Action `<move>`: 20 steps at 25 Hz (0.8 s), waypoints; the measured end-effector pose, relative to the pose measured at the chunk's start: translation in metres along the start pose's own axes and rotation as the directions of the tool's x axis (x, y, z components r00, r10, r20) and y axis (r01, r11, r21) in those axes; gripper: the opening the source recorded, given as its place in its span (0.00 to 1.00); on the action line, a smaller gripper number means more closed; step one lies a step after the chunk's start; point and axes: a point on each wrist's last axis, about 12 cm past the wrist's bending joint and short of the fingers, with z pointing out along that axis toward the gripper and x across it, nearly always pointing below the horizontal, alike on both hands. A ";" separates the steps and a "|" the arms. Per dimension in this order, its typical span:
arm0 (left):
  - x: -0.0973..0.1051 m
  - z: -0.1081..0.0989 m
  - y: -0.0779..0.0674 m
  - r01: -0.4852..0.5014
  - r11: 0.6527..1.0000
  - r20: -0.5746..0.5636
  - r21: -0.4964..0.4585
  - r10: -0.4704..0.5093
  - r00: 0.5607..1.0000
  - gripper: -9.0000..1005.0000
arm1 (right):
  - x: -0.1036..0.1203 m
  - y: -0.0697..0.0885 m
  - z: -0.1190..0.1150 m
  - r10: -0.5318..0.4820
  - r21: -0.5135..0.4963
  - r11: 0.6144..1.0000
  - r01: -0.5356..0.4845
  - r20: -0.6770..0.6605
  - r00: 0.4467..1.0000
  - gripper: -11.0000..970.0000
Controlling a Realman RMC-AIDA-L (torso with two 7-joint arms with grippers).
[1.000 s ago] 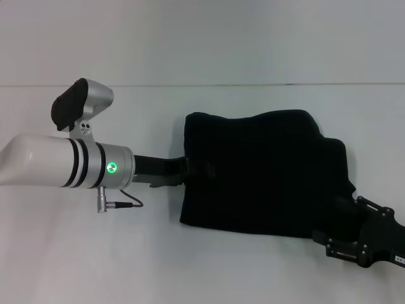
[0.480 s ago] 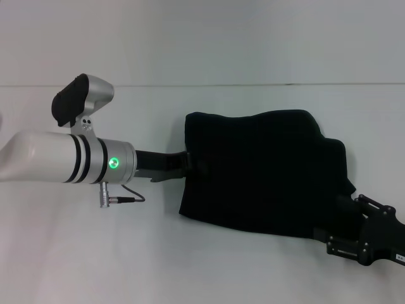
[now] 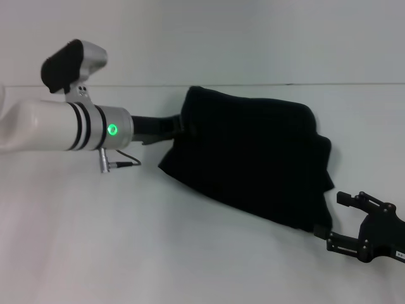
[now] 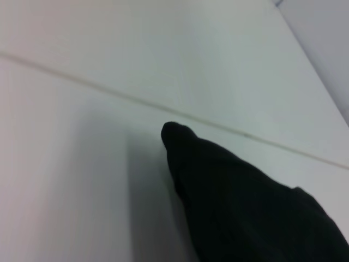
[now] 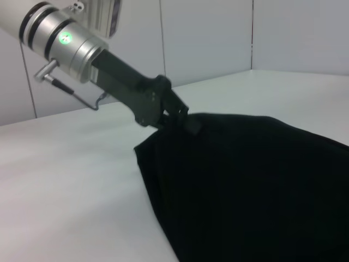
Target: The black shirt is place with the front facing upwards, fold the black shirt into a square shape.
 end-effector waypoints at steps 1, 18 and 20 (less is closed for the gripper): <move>-0.002 -0.002 0.002 0.002 1.000 0.007 -0.003 -0.002 1.000 0.13 | 0.000 0.000 0.000 -0.001 -0.001 1.000 0.001 0.001 1.000 0.94; 0.047 -0.042 0.057 0.210 0.975 0.023 0.076 -0.212 0.977 0.14 | -0.006 -0.004 0.003 -0.004 0.010 1.000 0.004 0.023 1.000 0.94; 0.049 -0.041 0.055 0.191 0.978 0.014 0.086 -0.192 0.981 0.14 | -0.007 -0.004 0.003 -0.004 0.006 1.000 0.004 0.029 1.000 0.94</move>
